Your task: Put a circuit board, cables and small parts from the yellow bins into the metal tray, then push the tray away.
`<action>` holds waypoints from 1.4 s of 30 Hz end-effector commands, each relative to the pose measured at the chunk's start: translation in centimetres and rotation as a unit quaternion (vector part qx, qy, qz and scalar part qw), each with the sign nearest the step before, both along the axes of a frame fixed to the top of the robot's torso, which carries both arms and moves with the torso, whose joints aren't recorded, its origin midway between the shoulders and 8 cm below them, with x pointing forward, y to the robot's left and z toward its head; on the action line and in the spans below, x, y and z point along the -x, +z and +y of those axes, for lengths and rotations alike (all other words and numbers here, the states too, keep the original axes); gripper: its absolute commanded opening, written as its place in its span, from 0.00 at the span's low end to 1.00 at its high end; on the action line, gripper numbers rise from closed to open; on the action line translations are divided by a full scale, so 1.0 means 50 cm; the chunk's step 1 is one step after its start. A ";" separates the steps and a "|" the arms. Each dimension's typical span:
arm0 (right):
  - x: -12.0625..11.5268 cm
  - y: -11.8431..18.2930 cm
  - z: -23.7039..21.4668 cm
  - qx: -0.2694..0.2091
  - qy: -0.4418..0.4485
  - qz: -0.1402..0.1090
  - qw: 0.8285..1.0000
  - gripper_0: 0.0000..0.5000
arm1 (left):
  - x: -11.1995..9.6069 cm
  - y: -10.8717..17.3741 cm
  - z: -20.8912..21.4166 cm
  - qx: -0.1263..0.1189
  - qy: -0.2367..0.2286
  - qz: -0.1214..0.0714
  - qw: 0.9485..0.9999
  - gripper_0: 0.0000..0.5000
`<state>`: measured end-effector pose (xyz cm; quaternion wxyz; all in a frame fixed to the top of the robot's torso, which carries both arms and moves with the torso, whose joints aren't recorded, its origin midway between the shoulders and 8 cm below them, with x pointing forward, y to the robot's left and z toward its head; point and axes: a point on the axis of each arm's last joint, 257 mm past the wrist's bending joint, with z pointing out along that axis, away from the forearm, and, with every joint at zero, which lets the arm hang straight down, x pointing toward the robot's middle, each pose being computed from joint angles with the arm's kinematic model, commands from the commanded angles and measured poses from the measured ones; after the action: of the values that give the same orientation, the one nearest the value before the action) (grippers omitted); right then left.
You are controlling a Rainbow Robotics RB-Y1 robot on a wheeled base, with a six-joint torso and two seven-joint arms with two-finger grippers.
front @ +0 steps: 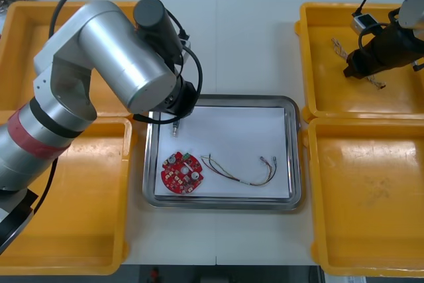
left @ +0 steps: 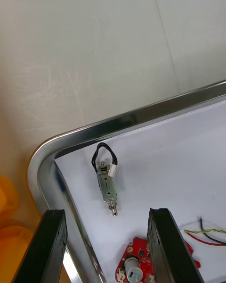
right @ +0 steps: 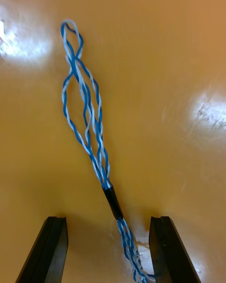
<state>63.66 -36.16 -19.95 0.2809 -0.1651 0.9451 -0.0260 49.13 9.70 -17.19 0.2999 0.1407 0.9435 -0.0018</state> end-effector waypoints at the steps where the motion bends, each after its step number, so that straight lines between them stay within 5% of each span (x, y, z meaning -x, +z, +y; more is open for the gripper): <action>1: -0.032 0.050 0.034 0.013 0.031 -0.024 0.999 1.00 | -0.003 0.074 0.010 0.029 -0.030 -0.015 0.999 1.00; 10: -0.035 0.015 0.022 0.017 0.016 -0.025 0.999 0.99 | -0.025 0.148 0.099 0.034 -0.075 -0.024 0.996 1.00; 11: -0.034 0.016 0.023 0.016 0.016 -0.023 0.999 0.87 | -0.029 0.151 0.113 0.030 -0.080 -0.023 0.996 1.00; 14: -0.027 0.006 0.023 0.014 0.016 -0.017 1.000 0.08 | -0.043 0.167 0.146 0.017 -0.093 -0.027 0.995 1.00; 15: -0.025 0.002 0.021 0.016 0.016 -0.015 1.000 0.00 | -0.050 0.172 0.160 0.009 -0.098 -0.029 0.995 1.00; 22: -0.017 -0.002 0.018 0.020 0.021 -0.007 1.000 0.00 | -0.095 0.203 0.204 -0.010 -0.117 -0.033 0.993 1.00; 29: -0.008 0.057 0.014 0.033 0.040 -0.004 0.999 0.00 | -0.154 0.220 0.255 -0.029 -0.134 -0.043 0.990 1.00; 42: 0.072 0.198 0.004 0.023 0.037 0.030 0.999 0.00 | -0.255 0.227 0.319 -0.038 -0.170 -0.111 0.978 1.00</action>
<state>59.80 -33.93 -14.39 0.2165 -0.2139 0.9524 -0.0166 60.09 24.30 -10.58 0.3444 0.3029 0.8884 -0.0197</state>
